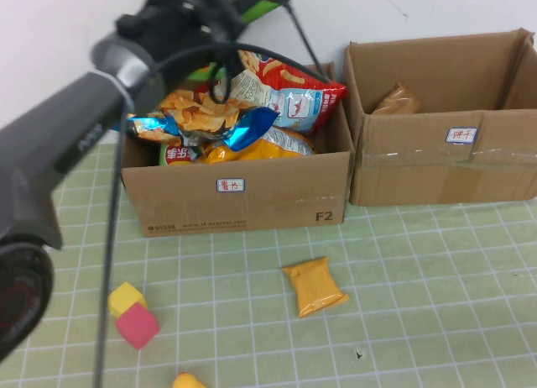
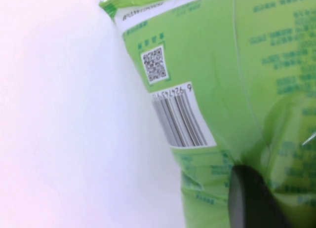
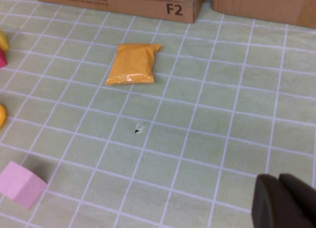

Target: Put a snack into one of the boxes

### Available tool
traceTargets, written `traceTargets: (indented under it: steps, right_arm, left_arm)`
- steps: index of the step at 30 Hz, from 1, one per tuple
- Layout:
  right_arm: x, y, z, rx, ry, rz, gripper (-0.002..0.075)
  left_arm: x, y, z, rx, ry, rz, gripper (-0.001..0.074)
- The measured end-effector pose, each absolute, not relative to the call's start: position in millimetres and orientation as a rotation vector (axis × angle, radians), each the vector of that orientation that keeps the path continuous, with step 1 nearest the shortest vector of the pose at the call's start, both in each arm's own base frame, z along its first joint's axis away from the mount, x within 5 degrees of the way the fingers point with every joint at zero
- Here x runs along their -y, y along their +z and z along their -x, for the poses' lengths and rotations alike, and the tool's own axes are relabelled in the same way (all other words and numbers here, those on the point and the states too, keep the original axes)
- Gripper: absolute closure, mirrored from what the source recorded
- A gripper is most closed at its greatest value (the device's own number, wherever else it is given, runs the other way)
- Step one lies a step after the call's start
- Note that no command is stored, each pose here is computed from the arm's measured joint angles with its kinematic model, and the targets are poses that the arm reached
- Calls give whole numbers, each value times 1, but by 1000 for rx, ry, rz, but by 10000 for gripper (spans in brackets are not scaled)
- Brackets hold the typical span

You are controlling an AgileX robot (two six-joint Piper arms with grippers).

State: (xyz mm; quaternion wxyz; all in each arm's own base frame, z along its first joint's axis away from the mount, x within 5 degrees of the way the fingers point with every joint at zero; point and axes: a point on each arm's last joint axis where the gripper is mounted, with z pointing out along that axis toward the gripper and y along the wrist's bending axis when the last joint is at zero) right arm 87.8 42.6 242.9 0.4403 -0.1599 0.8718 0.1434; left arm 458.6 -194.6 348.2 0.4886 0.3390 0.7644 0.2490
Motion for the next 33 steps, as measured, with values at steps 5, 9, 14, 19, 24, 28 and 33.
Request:
traceTargets:
  steps: [5,9,14,19,24,28,33]
  right_arm:
    - [-43,242,-88,-2165,355,396,728]
    - [-42,242,-88,-2165,347,401,728]
    - [-42,242,-88,-2165,345,403,728]
    - [-42,242,-88,-2165,345,403,728]
    - [-42,242,-88,-2165,345,403,728]
    - [-42,242,-88,-2165,345,403,728]
    - [-42,242,-88,-2165,350,400,728]
  left_arm:
    - [181,338,-465,-1972,487,-721,521]
    - [181,336,-464,-2014,443,-650,211]
    - [176,343,-459,-2110,383,-482,176]
    - [175,366,-449,-2158,243,-368,281]
    - [176,403,-430,-2116,53,-320,304]
    - [171,425,-418,-2072,23,-312,321]
    - [165,422,-413,-2142,111,-355,365]
